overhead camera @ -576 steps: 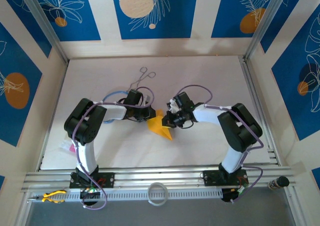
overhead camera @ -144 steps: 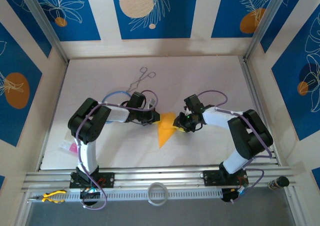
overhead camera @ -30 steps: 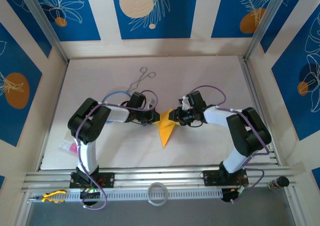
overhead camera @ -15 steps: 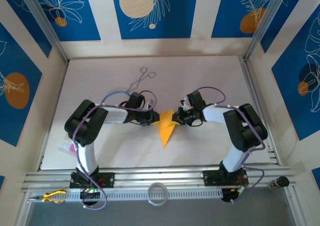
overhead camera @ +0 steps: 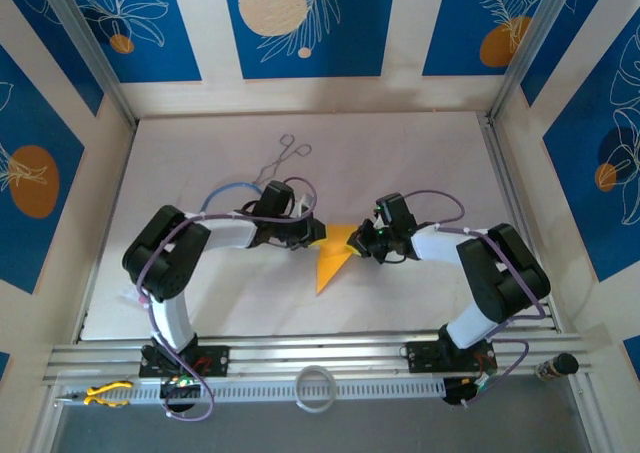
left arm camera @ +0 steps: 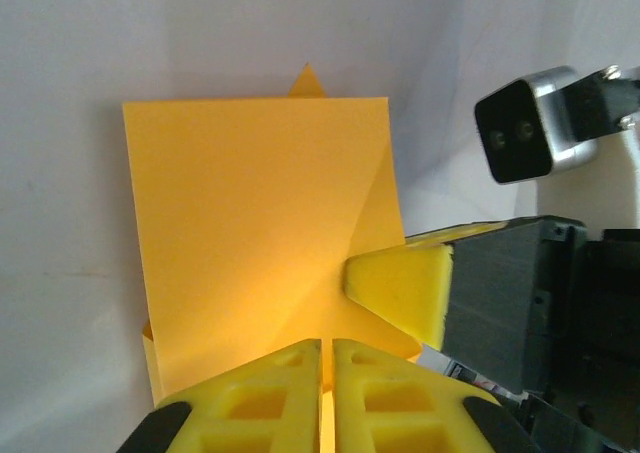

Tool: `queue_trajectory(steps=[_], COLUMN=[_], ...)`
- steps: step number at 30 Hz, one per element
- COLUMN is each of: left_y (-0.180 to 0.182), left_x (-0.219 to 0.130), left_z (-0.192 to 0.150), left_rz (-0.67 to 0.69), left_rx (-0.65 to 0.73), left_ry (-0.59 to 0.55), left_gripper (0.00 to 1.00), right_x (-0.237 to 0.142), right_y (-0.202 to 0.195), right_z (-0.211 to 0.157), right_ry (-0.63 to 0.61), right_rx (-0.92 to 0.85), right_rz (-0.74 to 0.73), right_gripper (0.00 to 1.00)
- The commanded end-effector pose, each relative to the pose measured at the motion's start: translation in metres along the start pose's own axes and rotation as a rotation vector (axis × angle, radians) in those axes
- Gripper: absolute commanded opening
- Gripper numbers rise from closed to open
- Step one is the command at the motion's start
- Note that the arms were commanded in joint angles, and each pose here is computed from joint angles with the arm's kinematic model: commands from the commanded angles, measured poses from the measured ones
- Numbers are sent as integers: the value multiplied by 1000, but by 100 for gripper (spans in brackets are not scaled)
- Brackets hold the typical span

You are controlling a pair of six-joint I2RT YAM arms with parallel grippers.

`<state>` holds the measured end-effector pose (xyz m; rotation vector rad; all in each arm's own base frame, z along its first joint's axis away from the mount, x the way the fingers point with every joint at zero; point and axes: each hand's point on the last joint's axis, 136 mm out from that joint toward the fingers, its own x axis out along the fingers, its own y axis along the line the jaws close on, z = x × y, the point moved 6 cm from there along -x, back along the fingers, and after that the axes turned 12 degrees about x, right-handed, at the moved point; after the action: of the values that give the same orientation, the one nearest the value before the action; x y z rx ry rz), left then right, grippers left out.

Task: Fold a paper plane with a square sheet of paper (pick it up from the middle)
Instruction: Fold the wing for the fifth time at the center of the table.

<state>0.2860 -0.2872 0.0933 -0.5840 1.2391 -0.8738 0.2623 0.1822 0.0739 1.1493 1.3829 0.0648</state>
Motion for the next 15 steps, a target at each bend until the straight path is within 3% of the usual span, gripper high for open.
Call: queue_trajectory(steps=[1,7,15], left_y=[3,24,40], left_x=[11,20,22], left_z=[-2,-14,-27], left_rz=[-5,73,120], left_rx=[-18,-56,-50], left_ry=[16,57,80], left_gripper=[10,4,1], right_x=[-2,0,-2], right_y=[-2,-2,7], right_z=[-4,-9,-12], right_ry=[-13,17,87], right_rx=[49,15,-114], right_rz=[6,7,32], right_gripper=[2,4,19])
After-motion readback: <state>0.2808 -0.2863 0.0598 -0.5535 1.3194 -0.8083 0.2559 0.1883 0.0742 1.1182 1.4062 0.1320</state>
